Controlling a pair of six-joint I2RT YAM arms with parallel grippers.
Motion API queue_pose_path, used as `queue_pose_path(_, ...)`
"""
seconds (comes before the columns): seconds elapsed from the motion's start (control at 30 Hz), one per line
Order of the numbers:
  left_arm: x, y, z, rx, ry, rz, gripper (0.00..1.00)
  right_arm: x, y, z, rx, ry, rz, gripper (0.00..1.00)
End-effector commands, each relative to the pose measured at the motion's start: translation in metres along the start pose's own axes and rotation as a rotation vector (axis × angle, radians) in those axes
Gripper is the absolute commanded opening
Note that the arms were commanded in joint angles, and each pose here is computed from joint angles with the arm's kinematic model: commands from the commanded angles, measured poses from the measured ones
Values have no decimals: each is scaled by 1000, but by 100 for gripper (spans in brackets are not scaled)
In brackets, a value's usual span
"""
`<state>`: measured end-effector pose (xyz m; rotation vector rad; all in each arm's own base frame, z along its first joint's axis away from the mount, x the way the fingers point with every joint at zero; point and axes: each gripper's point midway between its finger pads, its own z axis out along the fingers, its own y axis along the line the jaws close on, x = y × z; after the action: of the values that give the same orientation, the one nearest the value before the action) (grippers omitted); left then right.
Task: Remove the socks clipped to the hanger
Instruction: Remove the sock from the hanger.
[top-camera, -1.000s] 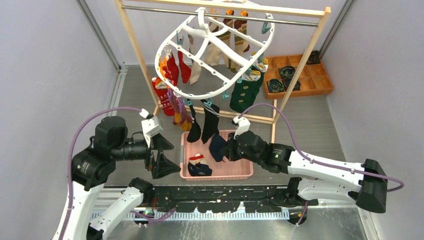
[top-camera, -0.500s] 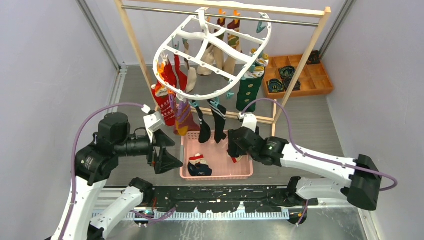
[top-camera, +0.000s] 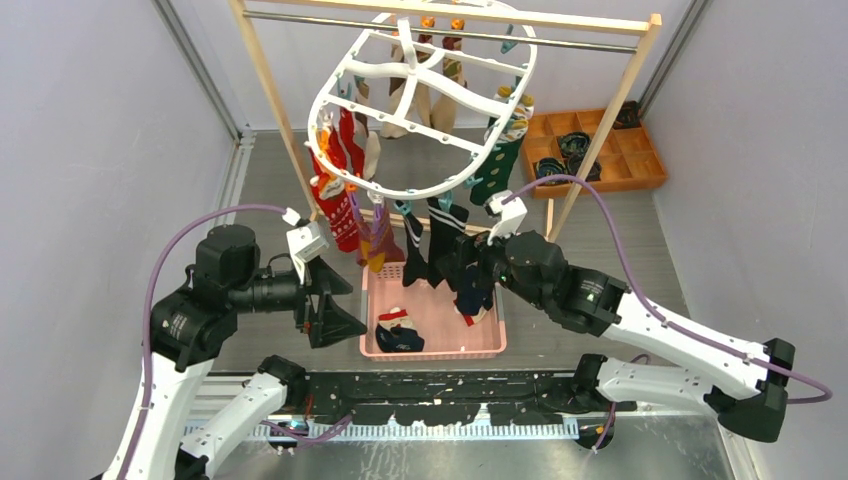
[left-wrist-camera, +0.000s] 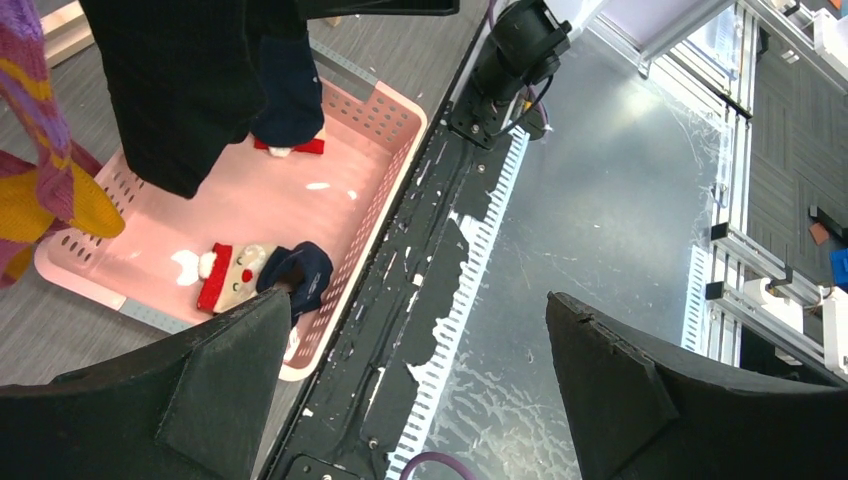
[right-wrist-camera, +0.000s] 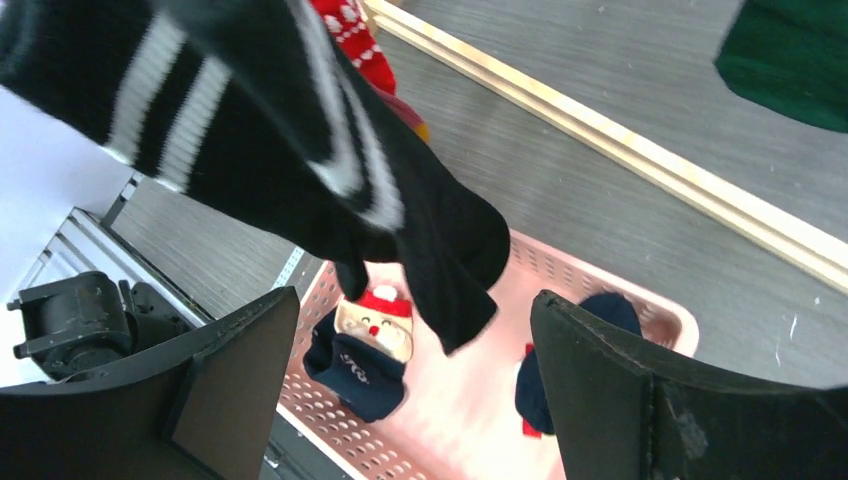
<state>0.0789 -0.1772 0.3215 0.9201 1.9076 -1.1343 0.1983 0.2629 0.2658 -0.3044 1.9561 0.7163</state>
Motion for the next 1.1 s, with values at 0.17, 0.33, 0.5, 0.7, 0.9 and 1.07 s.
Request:
queue_pose_path(0.17,-13,-15,-7,42,-45,39,100,-43,22,30,-46,-167,-93,55)
queue_pose_path(0.33,-13,-20,-9,55,-46,43,99,-50,36,24,-99,-183,-33,1)
queue_pose_path(0.5,-11,-23,-9,72,-45,40,99,-34,68,4,-166,-124,-51,1)
queue_pose_path(0.7,-14,-26,-9,95,-52,38,98,-17,116,-25,-244,-80,-83,1)
queue_pose_path(0.9,-16,-32,-9,127,-60,31,98,-15,163,-45,-407,-48,-48,1)
queue_pose_path(1.07,-15,-32,-8,135,-69,36,98,-21,199,-57,-571,-36,-14,1)
